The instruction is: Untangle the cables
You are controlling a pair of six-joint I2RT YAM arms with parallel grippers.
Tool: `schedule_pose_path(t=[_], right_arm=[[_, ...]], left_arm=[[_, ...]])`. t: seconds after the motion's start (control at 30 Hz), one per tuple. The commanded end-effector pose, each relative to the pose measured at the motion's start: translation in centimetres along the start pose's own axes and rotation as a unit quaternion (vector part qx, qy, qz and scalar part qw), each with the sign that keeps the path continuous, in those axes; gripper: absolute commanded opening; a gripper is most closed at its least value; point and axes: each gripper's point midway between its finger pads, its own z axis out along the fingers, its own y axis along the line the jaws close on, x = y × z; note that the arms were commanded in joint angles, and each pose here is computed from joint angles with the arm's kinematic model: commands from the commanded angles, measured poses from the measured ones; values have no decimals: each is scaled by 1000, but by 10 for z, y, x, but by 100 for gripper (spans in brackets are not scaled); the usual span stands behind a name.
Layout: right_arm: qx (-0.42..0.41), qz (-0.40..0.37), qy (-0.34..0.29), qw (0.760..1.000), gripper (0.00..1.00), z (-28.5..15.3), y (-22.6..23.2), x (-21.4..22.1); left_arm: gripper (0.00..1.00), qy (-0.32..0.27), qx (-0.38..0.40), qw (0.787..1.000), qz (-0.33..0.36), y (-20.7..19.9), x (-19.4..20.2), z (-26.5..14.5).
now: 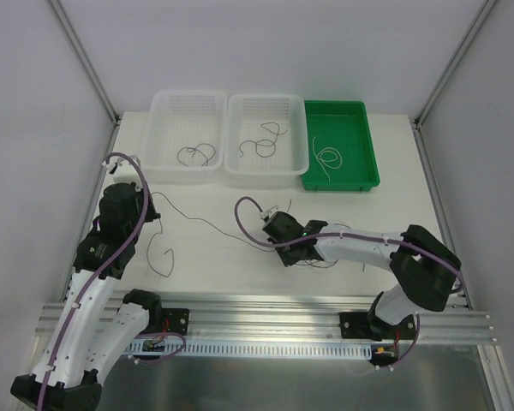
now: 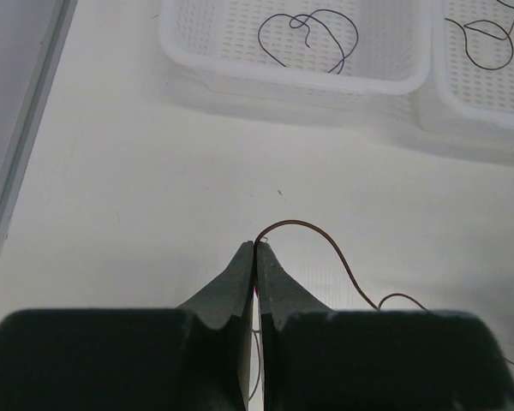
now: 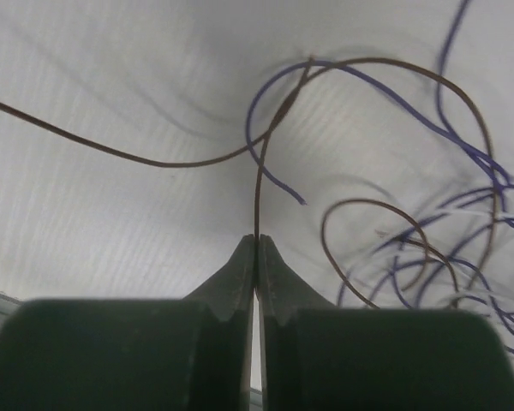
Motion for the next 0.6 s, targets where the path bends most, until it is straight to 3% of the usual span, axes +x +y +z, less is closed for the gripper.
schedule_pose_path(t=[0.0, 0.17, 0.27, 0.47, 0.57], right_arm=[[72, 53, -70, 994, 1, -35, -46, -24], [130, 175, -118, 969, 1, -79, -121, -20], [165, 263, -153, 938, 1, -109, -170, -13], [157, 339, -214, 903, 1, -149, -196, -3], [121, 339, -218, 907, 1, -148, -187, -4]], left_arm=[[0, -26, -45, 999, -16, 18, -9, -1], [0, -28, -69, 997, -31, 29, -7, -2], [0, -29, -79, 996, -40, 35, -7, -3], [0, -23, -102, 993, -54, 46, -4, -2], [0, -23, -99, 993, -62, 46, -4, -2]])
